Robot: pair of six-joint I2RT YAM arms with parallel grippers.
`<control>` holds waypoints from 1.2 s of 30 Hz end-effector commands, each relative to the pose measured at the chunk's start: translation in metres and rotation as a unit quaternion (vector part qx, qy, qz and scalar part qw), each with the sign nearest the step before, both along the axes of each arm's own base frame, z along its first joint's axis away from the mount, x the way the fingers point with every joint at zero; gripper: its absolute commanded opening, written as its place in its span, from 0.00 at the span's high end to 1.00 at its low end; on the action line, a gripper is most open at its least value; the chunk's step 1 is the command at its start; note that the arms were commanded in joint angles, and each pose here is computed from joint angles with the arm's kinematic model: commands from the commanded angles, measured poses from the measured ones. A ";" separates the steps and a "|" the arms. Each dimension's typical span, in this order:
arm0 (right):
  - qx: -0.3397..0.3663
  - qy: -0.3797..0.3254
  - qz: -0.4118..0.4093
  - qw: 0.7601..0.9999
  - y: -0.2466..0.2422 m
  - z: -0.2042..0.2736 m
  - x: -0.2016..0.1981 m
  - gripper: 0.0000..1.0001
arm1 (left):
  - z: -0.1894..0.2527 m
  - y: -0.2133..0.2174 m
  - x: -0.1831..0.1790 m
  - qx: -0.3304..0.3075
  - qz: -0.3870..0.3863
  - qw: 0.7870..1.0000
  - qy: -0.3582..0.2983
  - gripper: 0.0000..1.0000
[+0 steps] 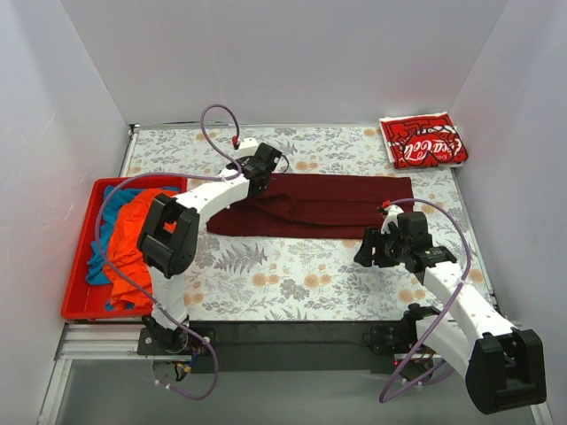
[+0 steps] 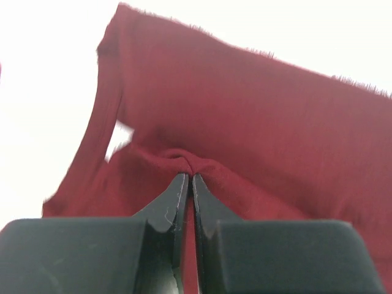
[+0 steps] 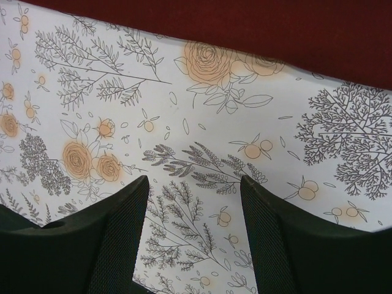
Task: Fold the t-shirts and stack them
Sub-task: Fold the tshirt
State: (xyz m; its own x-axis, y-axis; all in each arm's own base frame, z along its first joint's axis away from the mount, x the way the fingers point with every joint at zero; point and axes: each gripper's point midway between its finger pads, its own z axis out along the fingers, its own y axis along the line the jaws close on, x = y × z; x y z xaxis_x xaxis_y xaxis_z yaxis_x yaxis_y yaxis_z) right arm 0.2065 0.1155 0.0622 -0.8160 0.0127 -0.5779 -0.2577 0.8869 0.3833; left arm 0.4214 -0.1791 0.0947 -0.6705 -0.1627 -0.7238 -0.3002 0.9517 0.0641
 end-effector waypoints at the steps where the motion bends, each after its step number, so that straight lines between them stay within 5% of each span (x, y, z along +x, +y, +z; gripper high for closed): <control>1: 0.005 -0.034 0.015 0.999 0.006 0.018 0.017 0.32 | 0.026 0.000 0.048 0.014 -0.015 0.998 -0.055 1.00; 8: -0.012 -0.014 0.010 1.000 0.003 0.008 0.024 0.32 | 0.021 -0.009 0.094 0.015 -0.036 0.996 -0.082 1.00; 12: -0.022 -0.012 -0.004 1.000 0.000 0.010 0.033 0.32 | 0.010 -0.008 0.099 0.010 -0.031 0.996 -0.078 0.90; 19: -0.066 -0.025 -0.079 0.994 -0.022 0.020 0.066 0.32 | 0.037 0.004 0.102 -0.010 -0.007 0.995 -0.097 0.47; 26: -0.034 -0.040 -0.058 0.997 -0.006 0.035 0.102 0.45 | 0.081 0.029 0.052 -0.046 0.024 0.994 -0.094 0.43; 30: -0.010 -0.024 -0.040 0.999 0.008 0.024 0.115 0.60 | 0.076 0.052 0.004 -0.046 0.030 0.995 -0.082 0.43; 36: -0.016 0.008 -0.041 0.999 0.012 -0.004 0.130 0.66 | 0.065 0.082 -0.053 -0.046 0.027 0.994 -0.093 0.42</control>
State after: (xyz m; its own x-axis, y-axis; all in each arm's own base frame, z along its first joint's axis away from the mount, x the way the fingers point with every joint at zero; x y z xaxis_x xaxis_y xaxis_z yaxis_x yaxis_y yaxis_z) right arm 0.3100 0.1181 0.0477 -0.8553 0.0519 -0.5155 -0.1485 0.9287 0.3398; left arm 0.3920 -0.1118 0.1700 -0.5222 -0.2630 -0.8113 -0.3353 0.9380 -0.0882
